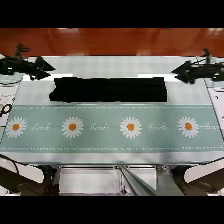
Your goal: Fold the shirts.
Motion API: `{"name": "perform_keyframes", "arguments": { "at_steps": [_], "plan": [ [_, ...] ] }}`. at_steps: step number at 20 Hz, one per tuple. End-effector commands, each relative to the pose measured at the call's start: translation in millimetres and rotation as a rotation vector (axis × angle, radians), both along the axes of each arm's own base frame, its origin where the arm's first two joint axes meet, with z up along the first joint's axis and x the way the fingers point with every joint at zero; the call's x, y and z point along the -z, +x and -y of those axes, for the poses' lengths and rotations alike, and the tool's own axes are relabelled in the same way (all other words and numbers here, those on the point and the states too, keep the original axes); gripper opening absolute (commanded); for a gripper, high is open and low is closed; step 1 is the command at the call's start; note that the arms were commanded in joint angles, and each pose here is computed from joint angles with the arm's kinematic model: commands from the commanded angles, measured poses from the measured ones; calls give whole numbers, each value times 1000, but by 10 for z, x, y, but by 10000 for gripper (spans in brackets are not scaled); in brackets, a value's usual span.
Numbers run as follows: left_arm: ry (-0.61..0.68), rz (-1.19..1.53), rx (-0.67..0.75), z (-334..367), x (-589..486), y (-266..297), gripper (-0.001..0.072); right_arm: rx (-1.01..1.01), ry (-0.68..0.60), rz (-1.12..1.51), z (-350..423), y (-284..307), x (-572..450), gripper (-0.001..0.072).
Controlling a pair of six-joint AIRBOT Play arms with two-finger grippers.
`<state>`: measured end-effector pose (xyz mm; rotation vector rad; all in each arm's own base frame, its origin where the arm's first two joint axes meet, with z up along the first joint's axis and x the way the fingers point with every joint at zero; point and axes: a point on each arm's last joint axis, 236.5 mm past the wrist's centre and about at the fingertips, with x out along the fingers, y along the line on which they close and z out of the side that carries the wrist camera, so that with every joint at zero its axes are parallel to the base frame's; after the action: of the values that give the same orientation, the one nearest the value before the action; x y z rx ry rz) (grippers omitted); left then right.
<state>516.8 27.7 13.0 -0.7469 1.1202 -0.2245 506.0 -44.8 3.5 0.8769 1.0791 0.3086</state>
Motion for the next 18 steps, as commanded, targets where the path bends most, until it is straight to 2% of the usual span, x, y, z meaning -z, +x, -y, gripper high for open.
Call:
{"name": "perform_keyframes", "arguments": {
  "at_steps": [1,3,9,16,18],
  "plan": [
    [208,72,-50,-463,-481,-336,502,59,-125,-15,622,-323,-217,417],
    [251,127,-92,-416,-570,-602,502,78,-123,-90,662,-497,74,417],
    [253,104,-39,169,-153,-1375,502,14,59,-240,109,-617,769,417],
    [205,108,-16,385,-147,-1377,502,-63,158,-243,-483,-451,1026,417],
    [205,108,-14,396,-147,-1376,502,-70,148,-216,-592,-361,1011,417]
  ]
}}
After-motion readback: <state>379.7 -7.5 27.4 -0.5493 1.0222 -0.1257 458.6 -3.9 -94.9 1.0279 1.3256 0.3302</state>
